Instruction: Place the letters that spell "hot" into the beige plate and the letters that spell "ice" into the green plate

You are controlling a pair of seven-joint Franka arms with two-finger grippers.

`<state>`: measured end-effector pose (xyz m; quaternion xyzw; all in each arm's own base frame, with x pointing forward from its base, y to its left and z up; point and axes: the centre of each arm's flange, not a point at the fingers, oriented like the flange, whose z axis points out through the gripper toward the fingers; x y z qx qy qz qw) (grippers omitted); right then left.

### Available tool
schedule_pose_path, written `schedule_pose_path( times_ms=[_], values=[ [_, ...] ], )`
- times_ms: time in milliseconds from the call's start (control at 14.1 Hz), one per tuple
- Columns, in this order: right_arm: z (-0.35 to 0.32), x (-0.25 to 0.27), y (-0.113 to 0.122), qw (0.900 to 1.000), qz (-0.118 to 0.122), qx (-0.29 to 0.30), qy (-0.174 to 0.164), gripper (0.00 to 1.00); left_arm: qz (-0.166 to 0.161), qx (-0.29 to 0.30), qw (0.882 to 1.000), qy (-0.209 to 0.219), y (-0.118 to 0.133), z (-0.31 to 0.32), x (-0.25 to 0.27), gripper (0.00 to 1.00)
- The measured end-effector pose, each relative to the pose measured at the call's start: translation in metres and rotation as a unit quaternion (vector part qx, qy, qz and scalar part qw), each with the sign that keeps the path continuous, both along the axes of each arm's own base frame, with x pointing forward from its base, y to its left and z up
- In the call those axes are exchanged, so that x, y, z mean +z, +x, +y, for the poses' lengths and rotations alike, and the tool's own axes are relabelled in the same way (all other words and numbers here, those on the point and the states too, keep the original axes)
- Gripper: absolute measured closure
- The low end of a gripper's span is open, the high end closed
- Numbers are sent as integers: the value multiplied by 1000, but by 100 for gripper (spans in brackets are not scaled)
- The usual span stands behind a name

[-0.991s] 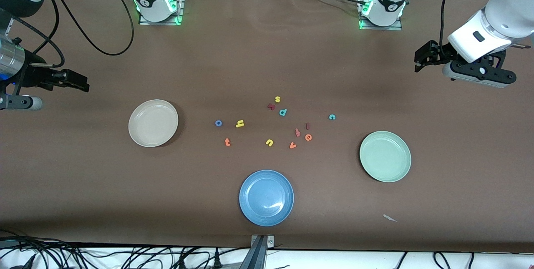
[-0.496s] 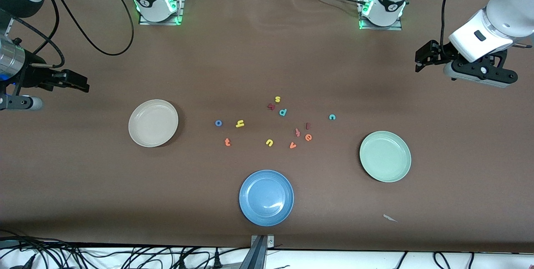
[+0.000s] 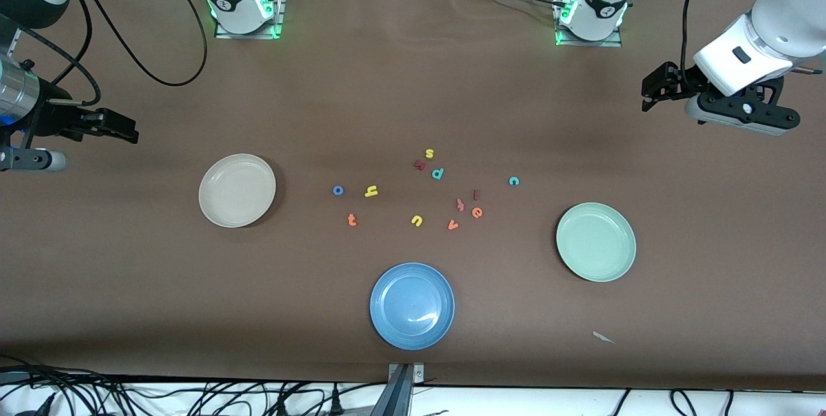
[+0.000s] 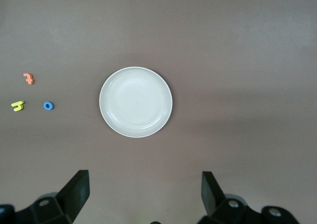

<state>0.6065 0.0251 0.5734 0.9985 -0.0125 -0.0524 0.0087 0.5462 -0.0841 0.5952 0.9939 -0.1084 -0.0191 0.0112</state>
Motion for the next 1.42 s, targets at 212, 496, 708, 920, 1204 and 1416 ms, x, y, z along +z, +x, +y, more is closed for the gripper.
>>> schedule_pose_path(
  times_ms=[212, 496, 708, 920, 1204, 1416],
  values=[
    [0, 0, 0, 1000, 0, 0, 0, 0, 0, 0, 1000, 0, 0, 0, 0, 0],
    [0, 0, 0, 1000, 0, 0, 0, 0, 0, 0, 1000, 0, 0, 0, 0, 0],
    [0, -1, 0, 1000, 0, 0, 0, 0, 0, 0, 1000, 0, 0, 0, 0, 0],
    [1, -1, 0, 1000, 1, 1, 0, 0, 0, 0, 1000, 0, 0, 0, 0, 0],
    [10, -4, 0, 1000, 5, 8, 1, 0, 0, 0, 1000, 0, 0, 0, 0, 0],
    [37, -18, 0, 1000, 16, -6, -4, 0, 0, 0, 1000, 0, 0, 0, 0, 0]
  ],
)
